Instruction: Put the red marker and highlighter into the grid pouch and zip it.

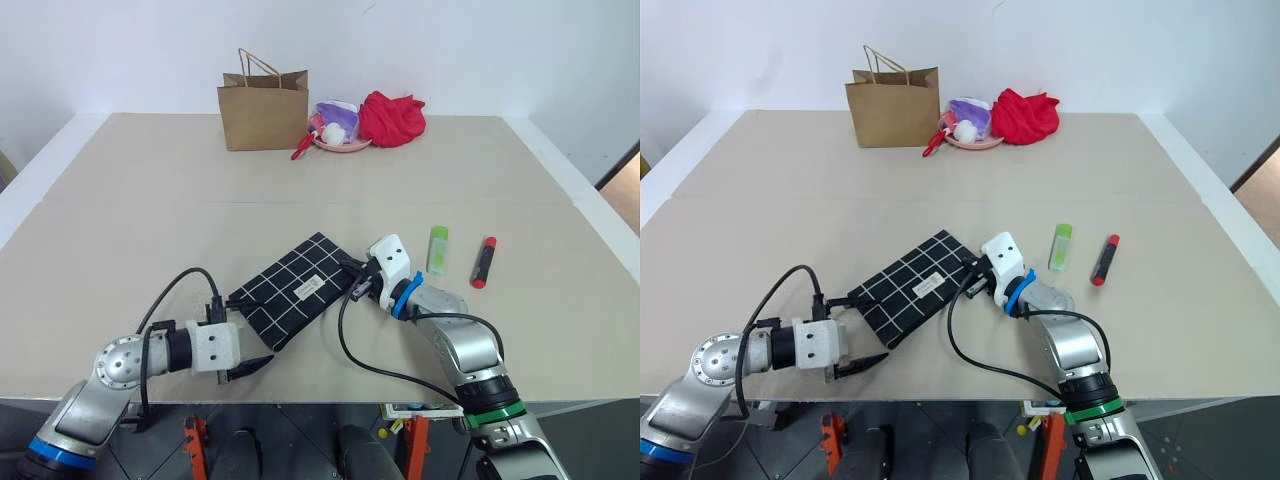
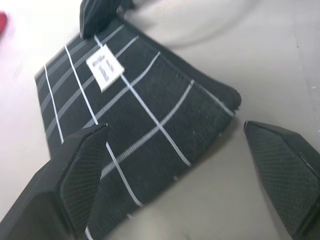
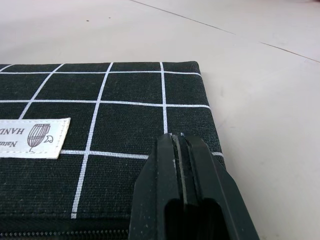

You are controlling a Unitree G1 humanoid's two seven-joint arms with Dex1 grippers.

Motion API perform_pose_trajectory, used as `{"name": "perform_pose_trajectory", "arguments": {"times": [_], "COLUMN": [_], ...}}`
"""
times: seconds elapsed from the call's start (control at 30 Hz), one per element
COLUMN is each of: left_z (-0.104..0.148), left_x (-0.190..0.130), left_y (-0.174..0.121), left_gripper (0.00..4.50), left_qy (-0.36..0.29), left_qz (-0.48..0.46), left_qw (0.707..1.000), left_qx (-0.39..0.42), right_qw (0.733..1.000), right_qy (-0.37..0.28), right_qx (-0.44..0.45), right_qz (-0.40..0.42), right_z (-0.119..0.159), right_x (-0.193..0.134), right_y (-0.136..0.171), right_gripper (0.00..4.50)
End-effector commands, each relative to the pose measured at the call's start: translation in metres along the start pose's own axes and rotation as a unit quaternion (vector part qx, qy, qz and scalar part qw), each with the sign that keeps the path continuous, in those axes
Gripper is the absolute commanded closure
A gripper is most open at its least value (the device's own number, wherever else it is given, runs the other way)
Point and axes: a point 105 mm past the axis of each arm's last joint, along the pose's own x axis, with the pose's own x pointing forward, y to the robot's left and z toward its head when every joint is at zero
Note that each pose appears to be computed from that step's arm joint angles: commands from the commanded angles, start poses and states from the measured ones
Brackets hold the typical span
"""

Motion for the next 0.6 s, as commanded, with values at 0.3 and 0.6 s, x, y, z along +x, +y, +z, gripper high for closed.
{"name": "perform_pose_trajectory", "arguments": {"times": [0.3,0.6], "left_z": [-0.006,-0.019], "left_x": [0.023,0.029], "left_y": [0.016,0.019], "left_gripper": [0.00,0.81], "left_qy": [0.041,0.067], "left_qz": [0.070,0.069], "left_qw": [0.993,0.987], "left_qx": [0.089,0.132], "right_qw": [1.000,1.000], "right_qy": [-0.025,-0.028], "right_qx": [0.000,-0.003], "right_qz": [-0.009,-0.002], "right_z": [0.013,0.016], "right_x": [0.001,0.002], "right_y": [-0.001,0.002], "right_gripper": [4.39,4.50]}}
